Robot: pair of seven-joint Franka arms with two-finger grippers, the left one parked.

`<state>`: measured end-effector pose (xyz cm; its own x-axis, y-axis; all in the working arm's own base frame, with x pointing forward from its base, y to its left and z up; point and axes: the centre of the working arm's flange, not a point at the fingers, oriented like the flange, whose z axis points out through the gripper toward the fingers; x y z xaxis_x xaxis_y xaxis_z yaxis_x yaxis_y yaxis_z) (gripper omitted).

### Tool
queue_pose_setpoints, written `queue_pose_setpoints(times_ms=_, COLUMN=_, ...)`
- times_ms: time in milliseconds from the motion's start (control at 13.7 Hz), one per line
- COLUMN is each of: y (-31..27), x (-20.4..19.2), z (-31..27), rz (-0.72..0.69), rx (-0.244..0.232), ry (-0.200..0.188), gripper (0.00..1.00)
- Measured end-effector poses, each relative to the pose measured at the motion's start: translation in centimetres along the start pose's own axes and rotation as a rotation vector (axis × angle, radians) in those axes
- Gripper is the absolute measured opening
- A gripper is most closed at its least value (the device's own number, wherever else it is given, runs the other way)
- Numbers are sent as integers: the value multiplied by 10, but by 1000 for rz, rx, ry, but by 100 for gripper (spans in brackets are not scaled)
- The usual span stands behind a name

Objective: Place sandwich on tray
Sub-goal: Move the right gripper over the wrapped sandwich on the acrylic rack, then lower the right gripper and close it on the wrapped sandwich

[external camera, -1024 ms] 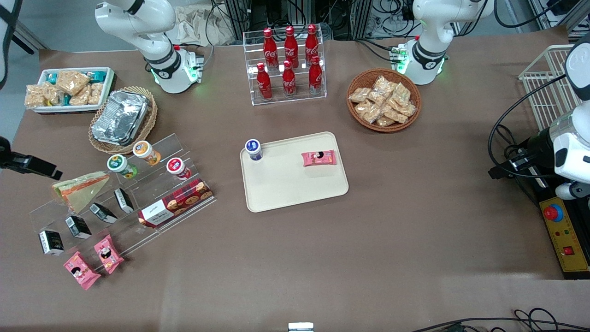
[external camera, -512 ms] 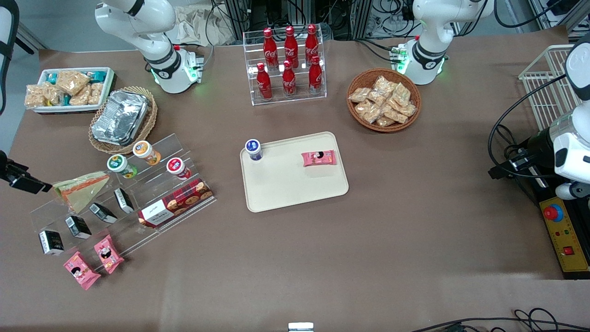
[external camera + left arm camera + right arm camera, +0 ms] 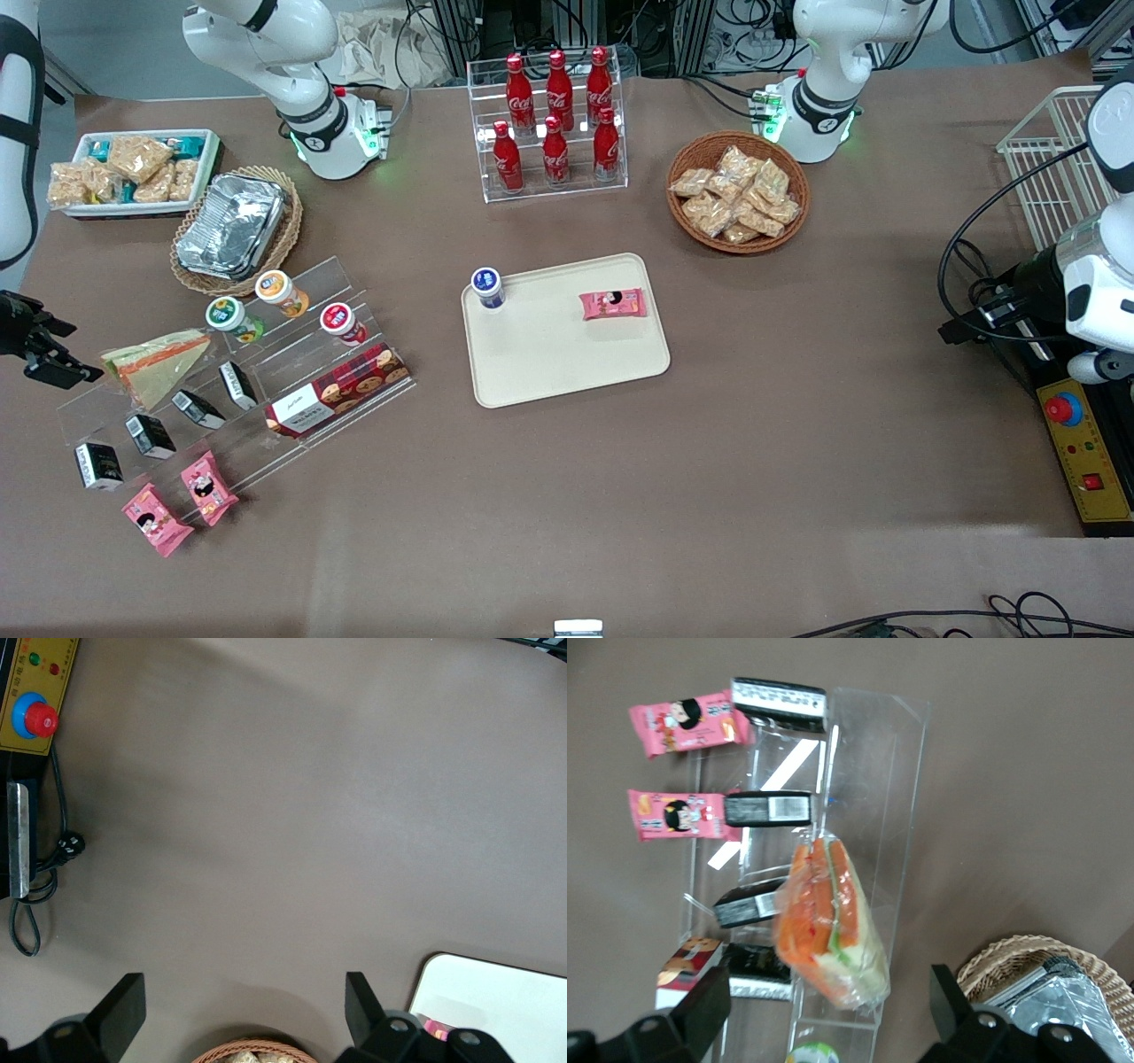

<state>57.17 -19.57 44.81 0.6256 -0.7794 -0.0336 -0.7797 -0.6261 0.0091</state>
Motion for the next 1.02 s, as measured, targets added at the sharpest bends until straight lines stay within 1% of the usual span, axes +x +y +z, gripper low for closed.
queue_pose_setpoints(times_ms=293, y=-6, x=-5, z=32, rz=-3, rx=-7, ry=3, gripper=100)
queue_pose_setpoints(times_ms=732, y=-18, x=3, z=68, rz=-11, rx=-23, ry=29, gripper=100)
queue_pose_setpoints(times_ms=805, y=-18, x=3, z=77, rz=-11, rx=-24, ry=35, gripper=97)
queue_pose_setpoints(times_ms=878, y=-17, x=3, z=87, rz=-11, rx=-23, ry=43, gripper=97)
queue_pose_setpoints(times_ms=951, y=-16, x=2, z=96, rz=-13, rx=-22, ry=48, gripper=89)
queue_pose_setpoints(times_ms=1024, y=-16, x=0, z=99, rz=-20, rx=-23, ry=48, gripper=79)
